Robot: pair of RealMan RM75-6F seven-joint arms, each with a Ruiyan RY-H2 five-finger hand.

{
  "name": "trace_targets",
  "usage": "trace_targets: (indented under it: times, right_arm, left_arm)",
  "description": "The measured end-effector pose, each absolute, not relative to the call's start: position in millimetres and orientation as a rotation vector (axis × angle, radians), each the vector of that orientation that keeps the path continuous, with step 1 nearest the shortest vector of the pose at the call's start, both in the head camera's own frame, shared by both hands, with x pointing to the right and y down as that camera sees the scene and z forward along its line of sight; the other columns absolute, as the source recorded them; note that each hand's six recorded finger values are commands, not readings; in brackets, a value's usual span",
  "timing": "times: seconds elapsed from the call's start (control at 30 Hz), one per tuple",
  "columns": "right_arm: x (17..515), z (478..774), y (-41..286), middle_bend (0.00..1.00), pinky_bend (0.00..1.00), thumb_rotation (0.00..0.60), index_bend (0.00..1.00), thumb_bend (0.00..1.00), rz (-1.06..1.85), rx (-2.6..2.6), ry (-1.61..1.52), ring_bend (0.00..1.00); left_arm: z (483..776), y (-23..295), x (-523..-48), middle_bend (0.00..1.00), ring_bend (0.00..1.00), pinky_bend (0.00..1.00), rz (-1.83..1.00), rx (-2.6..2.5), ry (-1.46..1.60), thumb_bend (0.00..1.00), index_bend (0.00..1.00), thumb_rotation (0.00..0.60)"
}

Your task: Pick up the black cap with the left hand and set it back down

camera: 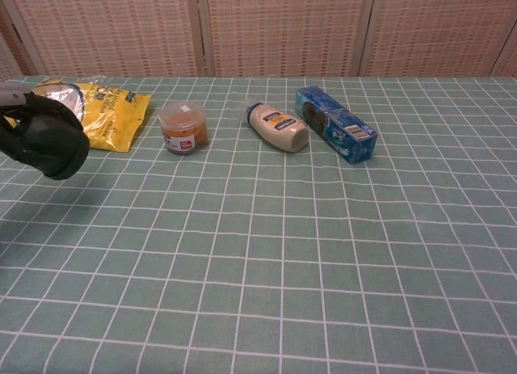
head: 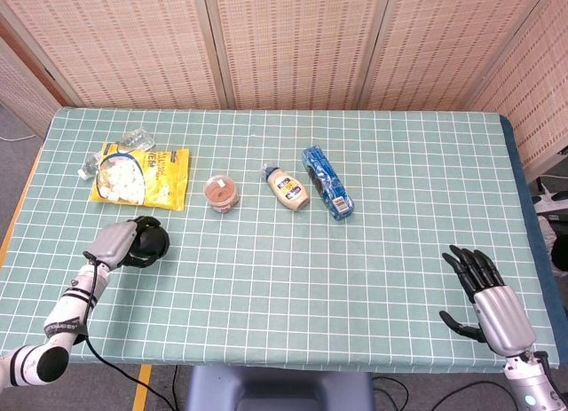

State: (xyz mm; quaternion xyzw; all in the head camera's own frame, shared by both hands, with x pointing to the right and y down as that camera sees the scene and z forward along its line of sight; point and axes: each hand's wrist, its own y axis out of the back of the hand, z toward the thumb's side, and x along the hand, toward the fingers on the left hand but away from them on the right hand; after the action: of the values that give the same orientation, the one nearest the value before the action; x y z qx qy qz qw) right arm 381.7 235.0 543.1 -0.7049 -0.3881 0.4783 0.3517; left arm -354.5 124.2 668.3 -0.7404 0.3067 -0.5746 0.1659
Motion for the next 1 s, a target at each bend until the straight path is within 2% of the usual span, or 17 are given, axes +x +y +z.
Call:
trace_targets:
  times: [0.2, 0.33, 0.5, 0.6, 0.77, 1.0]
  right_arm:
    - [379, 546, 237, 0.0, 0.0, 0.6, 0.0, 0.16, 1.239, -1.83, -0.992, 0.0]
    - [379, 547, 237, 0.0, 0.0, 0.6, 0.0, 0.16, 1.244, -1.83, -0.987, 0.0]
    - [378, 546, 238, 0.0, 0.0, 0.6, 0.0, 0.16, 1.24, -1.829, -0.99, 0.0]
    - [380, 545, 237, 0.0, 0.0, 0.6, 0.0, 0.16, 1.24, -1.825, -0.996, 0.0]
    - [379, 547, 237, 0.0, 0.0, 0.6, 0.0, 0.16, 1.243, -1.829, -0.988, 0.0]
    - [379, 548, 236, 0.0, 0.0, 0.6, 0.0, 0.16, 1.247, -1.83, -0.989, 0.0]
  left_arm:
    - [664, 127, -352, 0.81, 0.71, 0.69, -1.544, -2.364, 0.989, 0.43, 0.73, 0.6]
    - [667, 132, -359, 0.8, 0.7, 0.69, -1.556, -2.359, 0.906, 0.43, 0.73, 0.6]
    - [680, 144, -372, 0.77, 0.66, 0.63, -1.652, -2.291, 0.751, 0.44, 0.71, 0.6]
    - [688, 150, -376, 0.75, 0.64, 0.62, -1.683, -2.241, 0.665, 0.44, 0.71, 0.6]
    - [698, 155, -376, 0.68, 0.54, 0.59, -1.696, -2.161, 0.584, 0.43, 0.67, 0.6]
    - [707, 158, -373, 0.67, 0.54, 0.59, -1.703, -2.031, 0.528, 0.42, 0.69, 0.6]
